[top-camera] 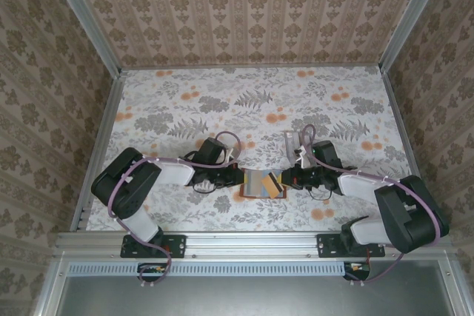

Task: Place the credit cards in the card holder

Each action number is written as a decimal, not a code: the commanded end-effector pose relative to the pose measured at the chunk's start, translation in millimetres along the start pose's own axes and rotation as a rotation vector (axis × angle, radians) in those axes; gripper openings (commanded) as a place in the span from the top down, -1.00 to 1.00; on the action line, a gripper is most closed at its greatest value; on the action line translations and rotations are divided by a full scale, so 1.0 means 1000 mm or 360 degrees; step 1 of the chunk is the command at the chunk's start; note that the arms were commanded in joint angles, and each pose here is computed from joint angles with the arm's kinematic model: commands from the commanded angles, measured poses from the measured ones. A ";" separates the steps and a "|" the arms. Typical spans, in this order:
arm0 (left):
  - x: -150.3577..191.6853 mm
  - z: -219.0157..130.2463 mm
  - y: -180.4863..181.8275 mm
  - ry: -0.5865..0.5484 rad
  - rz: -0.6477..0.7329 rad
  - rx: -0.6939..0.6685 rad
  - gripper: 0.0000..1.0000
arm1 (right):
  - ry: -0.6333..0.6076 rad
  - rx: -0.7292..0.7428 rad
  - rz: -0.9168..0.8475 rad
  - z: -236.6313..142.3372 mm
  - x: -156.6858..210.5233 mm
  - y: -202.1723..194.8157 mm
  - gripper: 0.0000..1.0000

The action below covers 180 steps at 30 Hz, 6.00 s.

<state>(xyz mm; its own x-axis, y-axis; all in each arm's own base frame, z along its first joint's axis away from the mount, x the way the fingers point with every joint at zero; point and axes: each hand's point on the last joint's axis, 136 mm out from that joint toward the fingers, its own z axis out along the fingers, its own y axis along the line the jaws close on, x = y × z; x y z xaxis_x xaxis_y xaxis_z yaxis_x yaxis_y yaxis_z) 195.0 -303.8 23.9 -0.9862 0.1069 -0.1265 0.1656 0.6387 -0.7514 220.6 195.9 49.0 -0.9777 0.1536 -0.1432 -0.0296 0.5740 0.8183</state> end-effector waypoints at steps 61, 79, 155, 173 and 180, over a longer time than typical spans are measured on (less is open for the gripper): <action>-0.005 0.018 0.004 -0.0104 -0.0254 0.0069 1.00 | -0.0501 0.0324 0.0071 0.009 -0.015 -0.021 1.00; -0.004 0.018 0.000 -0.0099 -0.0233 0.0083 0.89 | -0.0619 0.0363 0.0063 0.018 -0.014 -0.012 1.00; -0.010 0.022 0.001 0.0080 -0.0138 0.0033 0.44 | -0.0318 0.0526 -0.0448 0.023 0.015 0.021 0.30; -0.009 -0.021 0.005 -0.0015 -0.0131 0.0012 -0.06 | -0.0190 0.0653 -0.0346 0.032 0.027 -0.004 0.15; -0.001 -0.023 0.016 -0.0028 -0.0118 -0.0058 0.52 | -0.0209 0.0648 -0.0371 0.028 0.024 0.002 0.30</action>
<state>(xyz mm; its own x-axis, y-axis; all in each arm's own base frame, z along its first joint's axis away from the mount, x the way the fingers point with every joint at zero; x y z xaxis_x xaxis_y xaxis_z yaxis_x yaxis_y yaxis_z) 203.9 -284.9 33.2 -0.9969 0.0428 -0.0665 0.0785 0.6407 -0.7637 203.9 222.3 27.1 -0.9191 0.0824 -0.3853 -0.1255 0.8657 0.4846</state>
